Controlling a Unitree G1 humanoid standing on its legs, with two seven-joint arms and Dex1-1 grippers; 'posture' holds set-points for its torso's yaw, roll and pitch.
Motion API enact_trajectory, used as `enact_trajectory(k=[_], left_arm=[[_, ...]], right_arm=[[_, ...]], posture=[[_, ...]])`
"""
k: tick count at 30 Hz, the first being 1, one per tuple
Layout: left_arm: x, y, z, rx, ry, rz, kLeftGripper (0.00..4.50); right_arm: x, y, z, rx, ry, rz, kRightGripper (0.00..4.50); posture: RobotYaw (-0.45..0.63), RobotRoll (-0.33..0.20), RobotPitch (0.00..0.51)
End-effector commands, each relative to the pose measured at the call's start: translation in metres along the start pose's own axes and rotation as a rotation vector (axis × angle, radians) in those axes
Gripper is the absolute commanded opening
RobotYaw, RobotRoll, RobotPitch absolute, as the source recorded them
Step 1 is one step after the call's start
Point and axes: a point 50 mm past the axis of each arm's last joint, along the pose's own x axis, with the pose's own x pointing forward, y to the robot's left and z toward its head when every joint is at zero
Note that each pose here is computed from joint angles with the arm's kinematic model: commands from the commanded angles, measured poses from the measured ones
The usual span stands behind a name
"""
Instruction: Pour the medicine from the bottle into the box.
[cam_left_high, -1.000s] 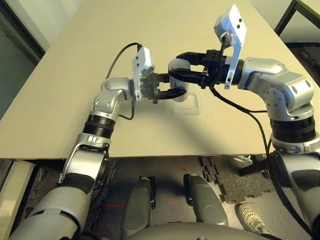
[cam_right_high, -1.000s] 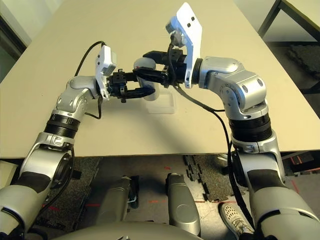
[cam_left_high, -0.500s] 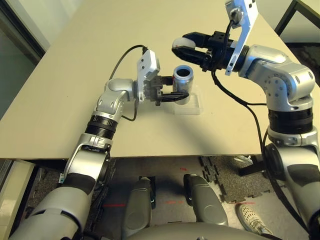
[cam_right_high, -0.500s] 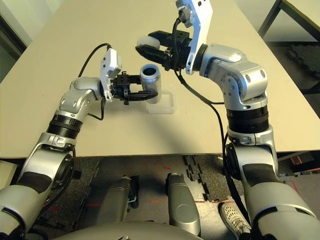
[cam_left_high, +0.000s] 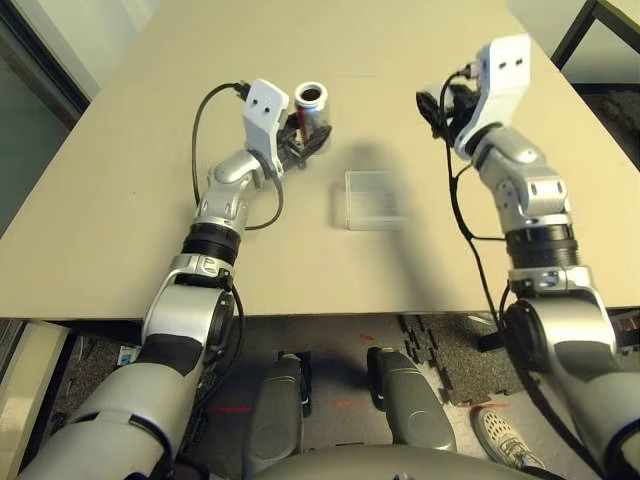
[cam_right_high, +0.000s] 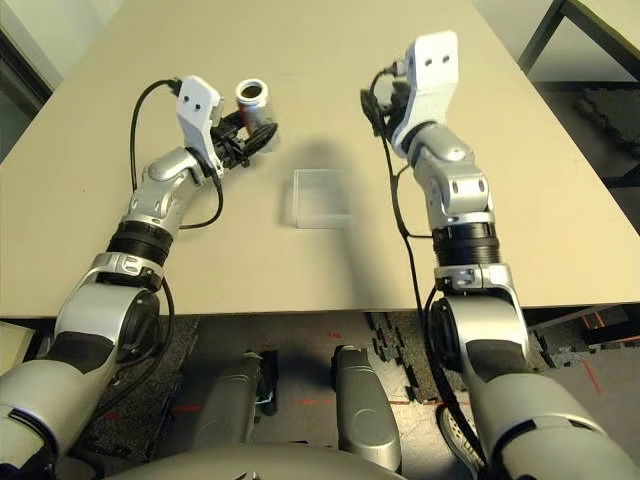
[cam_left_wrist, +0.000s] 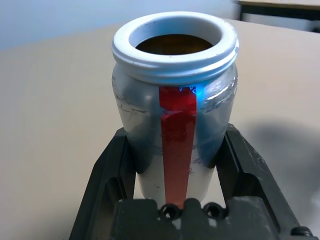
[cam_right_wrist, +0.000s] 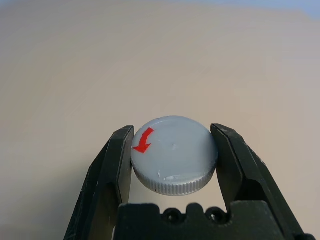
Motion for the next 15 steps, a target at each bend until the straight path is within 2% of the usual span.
enact_trajectory(k=[1, 8, 15], left_arm=[[-0.003, 0.006, -0.009, -0.023, -0.002, 0.113, 2.41], [-0.009, 0.005, -0.027, -0.068, 0.036, 0.171, 2.41], [-0.014, 0.007, -0.031, -0.091, 0.042, 0.192, 2.41]], right_arm=[[-0.005, -0.005, -0.028, -0.002, 0.055, -0.043, 2.57], [-0.011, -0.006, -0.054, 0.012, 0.112, -0.067, 2.57], [-0.011, -0.004, -0.059, 0.017, 0.129, -0.063, 2.57]], posture=[[-0.12, 0.0, 0.14], [-0.12, 0.0, 0.132], [-0.11, 0.0, 0.124]])
